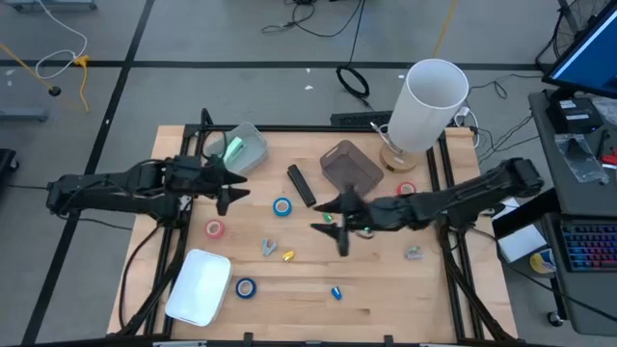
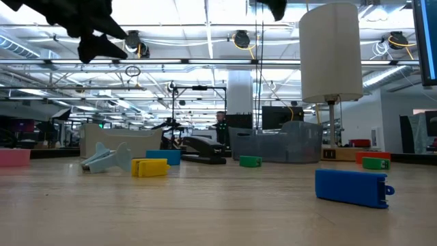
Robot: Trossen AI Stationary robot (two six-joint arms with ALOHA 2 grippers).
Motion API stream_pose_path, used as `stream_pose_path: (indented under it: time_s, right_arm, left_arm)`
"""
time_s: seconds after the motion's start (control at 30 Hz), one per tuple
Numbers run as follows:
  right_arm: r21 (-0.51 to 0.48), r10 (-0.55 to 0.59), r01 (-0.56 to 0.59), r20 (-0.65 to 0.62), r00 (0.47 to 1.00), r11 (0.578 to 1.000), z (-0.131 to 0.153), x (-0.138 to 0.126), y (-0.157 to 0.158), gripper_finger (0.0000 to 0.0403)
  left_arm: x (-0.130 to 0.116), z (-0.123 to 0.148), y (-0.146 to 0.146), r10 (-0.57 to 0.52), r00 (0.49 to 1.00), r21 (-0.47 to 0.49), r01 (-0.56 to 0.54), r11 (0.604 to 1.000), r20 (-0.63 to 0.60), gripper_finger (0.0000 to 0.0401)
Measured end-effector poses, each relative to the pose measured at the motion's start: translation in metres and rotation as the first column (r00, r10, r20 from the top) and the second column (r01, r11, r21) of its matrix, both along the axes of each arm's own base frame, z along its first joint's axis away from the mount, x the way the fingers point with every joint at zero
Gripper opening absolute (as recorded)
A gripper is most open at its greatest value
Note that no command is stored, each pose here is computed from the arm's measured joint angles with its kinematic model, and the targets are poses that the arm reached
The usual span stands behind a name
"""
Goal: Pick and place Stapler, Stapler remover, tape
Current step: Put the black stapler into the gray bin
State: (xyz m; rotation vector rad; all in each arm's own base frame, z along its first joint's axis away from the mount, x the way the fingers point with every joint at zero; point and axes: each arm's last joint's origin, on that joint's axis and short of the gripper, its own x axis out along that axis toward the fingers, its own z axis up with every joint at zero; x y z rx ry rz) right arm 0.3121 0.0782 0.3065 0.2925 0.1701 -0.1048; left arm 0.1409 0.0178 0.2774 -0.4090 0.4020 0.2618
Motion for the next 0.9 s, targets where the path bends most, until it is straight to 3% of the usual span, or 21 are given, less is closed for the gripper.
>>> stream_pose_path:
  time_s: [0.17,0.43,0.67,0.9]
  right_arm:
    - [-0.054,-0.07,0.062,-0.164,0.984,0.997,-0.006,0.032,0.001,0.0219]
    - [-0.066,-0.168,0.154,-0.345,0.923,0.986,-0.013,0.07,-0.022,0.0219]
    - [0.08,-0.288,0.347,-0.405,0.868,0.934,-0.034,0.087,-0.057,0.022]
    - [0.17,-0.23,0.347,-0.48,0.846,0.922,-0.058,0.098,-0.079,0.022]
  left_arm:
    - [-0.009,0.003,-0.001,-0.017,1.0,0.034,0.017,0.999,0.014,0.0234]
    - [-0.016,0.002,-0.002,-0.025,1.0,0.046,0.025,0.999,-0.013,0.0235]
    - [-0.017,-0.001,-0.002,-0.027,0.999,0.046,0.028,0.999,-0.041,0.0235]
    - [-0.016,-0.001,-0.002,-0.024,0.999,0.057,0.027,0.998,-0.041,0.0235]
